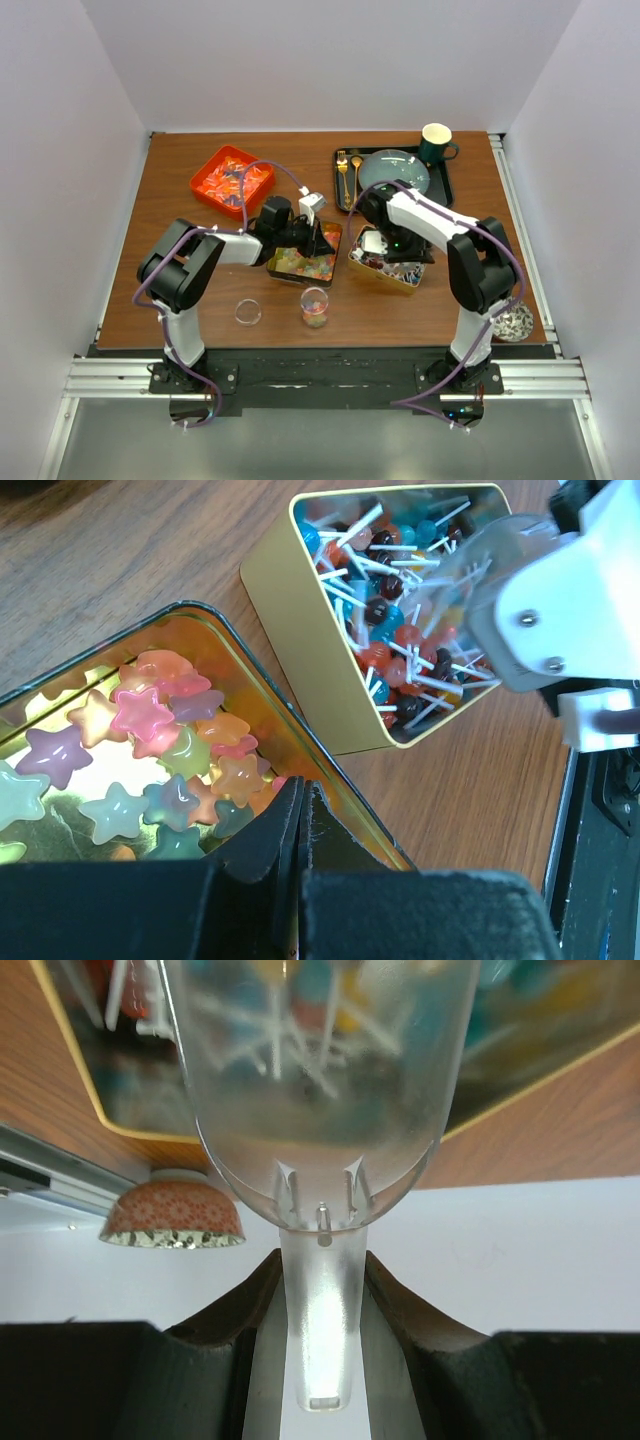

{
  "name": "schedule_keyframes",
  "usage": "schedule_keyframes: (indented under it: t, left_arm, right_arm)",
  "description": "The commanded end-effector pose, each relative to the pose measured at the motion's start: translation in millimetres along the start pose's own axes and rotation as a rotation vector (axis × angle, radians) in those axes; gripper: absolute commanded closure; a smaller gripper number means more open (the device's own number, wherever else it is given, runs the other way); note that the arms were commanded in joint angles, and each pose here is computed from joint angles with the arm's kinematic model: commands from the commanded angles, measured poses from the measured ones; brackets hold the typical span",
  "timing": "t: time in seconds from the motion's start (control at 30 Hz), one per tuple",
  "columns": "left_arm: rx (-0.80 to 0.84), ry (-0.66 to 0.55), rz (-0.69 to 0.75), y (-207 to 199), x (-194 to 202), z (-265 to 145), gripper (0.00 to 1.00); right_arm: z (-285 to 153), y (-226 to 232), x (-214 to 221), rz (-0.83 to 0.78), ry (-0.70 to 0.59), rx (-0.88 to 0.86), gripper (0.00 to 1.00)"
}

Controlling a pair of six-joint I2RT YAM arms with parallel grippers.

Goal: Pack the candies
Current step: Scoop the fake candies from the storage box.

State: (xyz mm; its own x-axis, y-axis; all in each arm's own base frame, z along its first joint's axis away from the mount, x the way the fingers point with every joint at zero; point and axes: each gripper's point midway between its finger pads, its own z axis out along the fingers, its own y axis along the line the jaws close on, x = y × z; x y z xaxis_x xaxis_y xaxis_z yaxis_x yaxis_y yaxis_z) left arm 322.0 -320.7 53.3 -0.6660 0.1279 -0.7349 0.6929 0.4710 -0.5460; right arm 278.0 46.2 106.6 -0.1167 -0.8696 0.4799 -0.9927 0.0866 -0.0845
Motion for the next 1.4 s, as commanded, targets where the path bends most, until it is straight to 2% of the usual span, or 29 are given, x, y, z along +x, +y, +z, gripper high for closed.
schedule_keyframes:
  t: [0.0,0.33,0.5,0.7,0.93,1.13,1.37]
  left_arm:
    - [0.027,-0.013,0.028,-7,1,1,1.00]
    - [0.023,-0.008,0.030,-9,-1,-1,1.00]
    - [0.023,-0.020,0.064,-17,-8,-10,1.00]
    - [0.000,-0.018,0.080,-22,-18,-25,1.00]
    - [-0.031,0.004,0.114,-23,-30,-45,0.93]
    - [-0.015,0.021,0.133,-30,-44,-63,0.87]
    - [0.021,0.010,0.185,-44,-69,-82,0.70]
  right_arm:
    - [-14,14,-9,0.055,-0.025,-0.089,1.00]
    - [-21,-2,-73,0.093,-0.212,-0.085,1.00]
    - [-6,16,-89,0.102,-0.304,-0.134,1.00]
    - [3,9,-105,0.176,-0.461,-0.093,1.00]
    - [-3,0,-113,0.213,-0.619,-0.052,1.00]
    - [0,5,-102,0.209,-0.647,-0.032,1.00]
    - [3,3,-90,0.253,-0.724,-0.026,1.00]
